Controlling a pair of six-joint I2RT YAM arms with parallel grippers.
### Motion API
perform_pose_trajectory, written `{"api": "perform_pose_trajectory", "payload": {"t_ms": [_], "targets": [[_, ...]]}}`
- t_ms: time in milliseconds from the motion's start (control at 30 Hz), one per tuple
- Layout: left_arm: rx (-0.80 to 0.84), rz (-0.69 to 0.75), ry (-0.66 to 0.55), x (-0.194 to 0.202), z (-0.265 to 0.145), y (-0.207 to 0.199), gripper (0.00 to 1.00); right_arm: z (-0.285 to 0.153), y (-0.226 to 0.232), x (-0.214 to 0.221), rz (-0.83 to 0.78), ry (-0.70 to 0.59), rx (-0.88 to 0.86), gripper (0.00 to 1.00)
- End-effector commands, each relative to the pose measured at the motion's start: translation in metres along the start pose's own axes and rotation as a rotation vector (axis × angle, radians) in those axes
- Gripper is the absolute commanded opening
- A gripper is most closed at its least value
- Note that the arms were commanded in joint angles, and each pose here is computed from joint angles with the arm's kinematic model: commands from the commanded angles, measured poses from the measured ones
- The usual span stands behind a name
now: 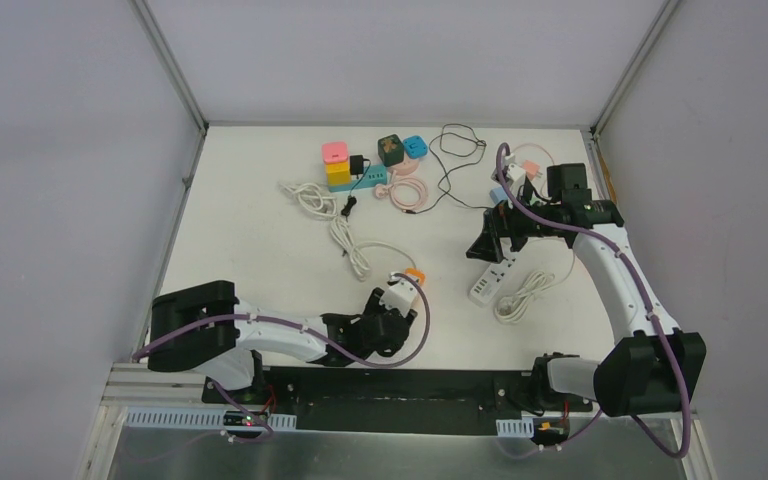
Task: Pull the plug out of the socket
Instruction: Move the socket to the center of the board.
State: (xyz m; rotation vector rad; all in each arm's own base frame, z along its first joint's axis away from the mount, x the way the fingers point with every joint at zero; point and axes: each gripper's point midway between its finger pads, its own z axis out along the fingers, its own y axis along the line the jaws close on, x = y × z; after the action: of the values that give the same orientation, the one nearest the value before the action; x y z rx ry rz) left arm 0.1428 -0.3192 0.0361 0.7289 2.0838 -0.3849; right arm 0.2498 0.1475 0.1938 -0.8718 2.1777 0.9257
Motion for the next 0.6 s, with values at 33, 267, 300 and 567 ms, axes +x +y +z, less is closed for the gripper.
{"api": "perform_pose_trajectory", "payload": {"t_ms": [33,267,300,567], "targets": [[0.258,0.226,0.049,0.022,0.001,-0.034,0.0,-0.001,0.002,-0.007,-0.035,-0.02,-0.017,1.0],[0.328,0.254,0.072,0.033,0.014,-0.041,0.0,-0.001,0.001,-0.007,-0.037,-0.017,-0.013,1.0],[0.325,0.253,0.072,0.033,0.015,-0.041,0.0,-0.001,0.001,-0.007,-0.036,-0.017,-0.014,1.0],[0.295,0.242,0.07,0.036,0.021,-0.035,0.04,0.0,0.0,-0.006,-0.035,-0.014,-0.016,1.0]]}}
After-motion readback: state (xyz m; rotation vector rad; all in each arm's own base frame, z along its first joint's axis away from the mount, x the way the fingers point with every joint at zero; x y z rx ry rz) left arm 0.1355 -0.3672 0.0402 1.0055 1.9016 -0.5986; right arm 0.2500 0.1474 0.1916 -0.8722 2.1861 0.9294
